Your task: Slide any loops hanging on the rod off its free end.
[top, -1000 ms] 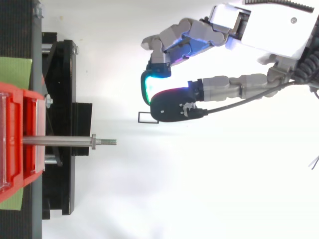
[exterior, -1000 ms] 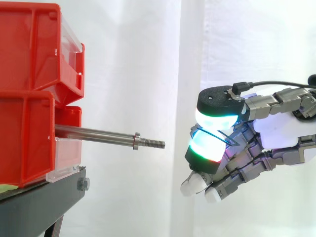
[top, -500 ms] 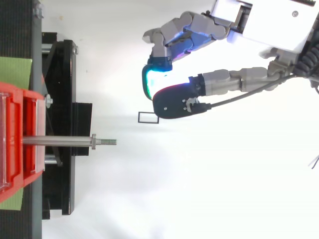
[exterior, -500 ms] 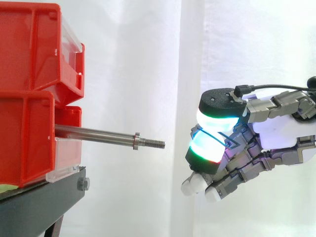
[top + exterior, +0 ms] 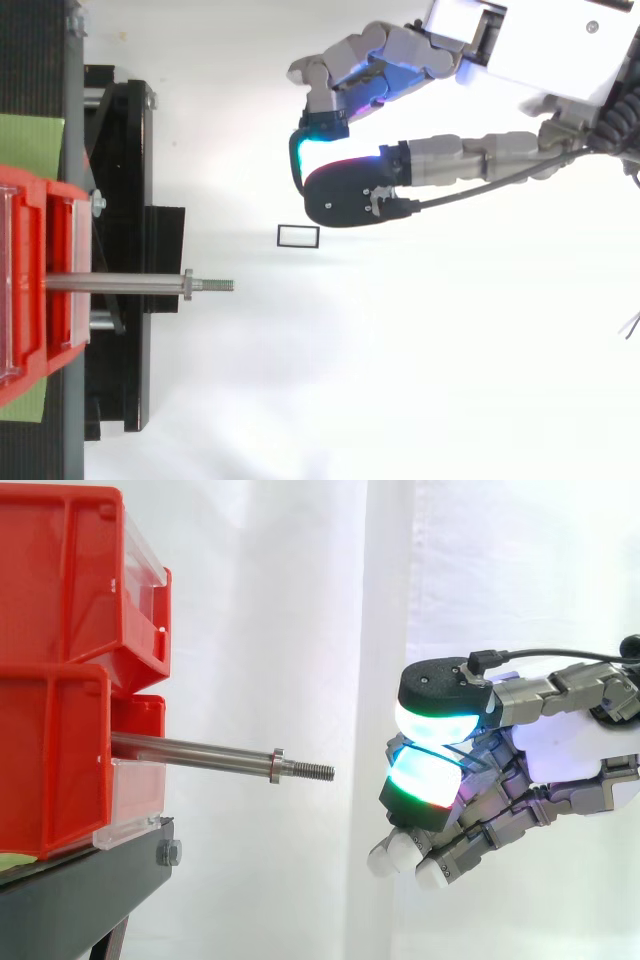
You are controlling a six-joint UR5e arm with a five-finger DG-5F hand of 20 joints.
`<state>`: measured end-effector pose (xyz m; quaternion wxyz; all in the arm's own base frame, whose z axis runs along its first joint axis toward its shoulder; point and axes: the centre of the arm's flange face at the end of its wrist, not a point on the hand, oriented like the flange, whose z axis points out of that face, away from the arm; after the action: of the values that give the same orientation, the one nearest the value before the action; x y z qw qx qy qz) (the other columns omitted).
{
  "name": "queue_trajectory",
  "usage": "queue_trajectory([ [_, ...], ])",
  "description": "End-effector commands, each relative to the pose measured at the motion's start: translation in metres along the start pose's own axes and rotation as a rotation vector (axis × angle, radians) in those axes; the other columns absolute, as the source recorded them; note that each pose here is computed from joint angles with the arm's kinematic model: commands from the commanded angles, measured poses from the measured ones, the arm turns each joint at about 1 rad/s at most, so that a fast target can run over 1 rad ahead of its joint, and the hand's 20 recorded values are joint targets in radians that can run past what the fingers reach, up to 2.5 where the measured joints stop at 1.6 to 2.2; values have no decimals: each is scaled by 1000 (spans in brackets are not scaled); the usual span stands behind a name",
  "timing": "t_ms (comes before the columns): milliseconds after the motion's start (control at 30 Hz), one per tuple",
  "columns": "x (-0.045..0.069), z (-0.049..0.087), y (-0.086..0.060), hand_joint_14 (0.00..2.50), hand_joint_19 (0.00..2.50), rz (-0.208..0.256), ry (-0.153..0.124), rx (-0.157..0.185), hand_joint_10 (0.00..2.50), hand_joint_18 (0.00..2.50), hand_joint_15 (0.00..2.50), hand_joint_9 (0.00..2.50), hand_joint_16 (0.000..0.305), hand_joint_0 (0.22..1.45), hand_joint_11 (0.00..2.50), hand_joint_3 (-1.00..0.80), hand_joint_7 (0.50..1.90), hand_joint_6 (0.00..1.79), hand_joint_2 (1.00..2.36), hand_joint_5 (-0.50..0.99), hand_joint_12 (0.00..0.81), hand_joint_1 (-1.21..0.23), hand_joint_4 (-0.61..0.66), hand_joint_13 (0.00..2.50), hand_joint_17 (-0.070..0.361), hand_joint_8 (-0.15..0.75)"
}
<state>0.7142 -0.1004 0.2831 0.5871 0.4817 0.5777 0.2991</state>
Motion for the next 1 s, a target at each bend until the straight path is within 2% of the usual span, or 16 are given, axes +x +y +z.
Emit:
queue_trajectory([
  [0, 1, 0, 1, 4, 284, 0, 1, -1, 13, 392, 129, 759, 59, 534, 370, -36, 1192, 869, 1019, -102, 394, -667, 129, 350, 133, 290],
  [167, 0, 0, 0, 4, 280, 0, -1, 0, 13, 415, 133, 766, 61, 535, 372, -10, 1129, 878, 1017, -98, 404, -686, 36, 366, 138, 294],
  [467, 0, 0, 0, 4, 278, 5, 1, -3, 12, 428, 123, 778, 62, 540, 365, -15, 1116, 872, 1015, -101, 403, -692, -71, 371, 139, 285],
  [567, 0, 1, -1, 4, 281, 7, -3, -1, 12, 425, 121, 784, 61, 539, 365, -14, 1123, 871, 1016, -105, 396, -701, -83, 372, 136, 278],
  [767, -2, -1, -6, 4, 274, 25, -33, 16, 12, 420, 126, 787, 60, 532, 372, -17, 1115, 872, 1017, -107, 392, -701, -76, 372, 134, 273],
  [867, -1, -1, -9, 4, 274, 37, -42, 10, 13, 419, 123, 789, 60, 530, 371, -14, 1112, 872, 1018, -107, 393, -698, -70, 372, 134, 275],
  [967, 6, -2, -18, 4, 275, 47, -45, -13, 13, 419, 129, 785, 60, 529, 370, -15, 1109, 871, 1018, -106, 393, -696, -69, 371, 135, 277],
])
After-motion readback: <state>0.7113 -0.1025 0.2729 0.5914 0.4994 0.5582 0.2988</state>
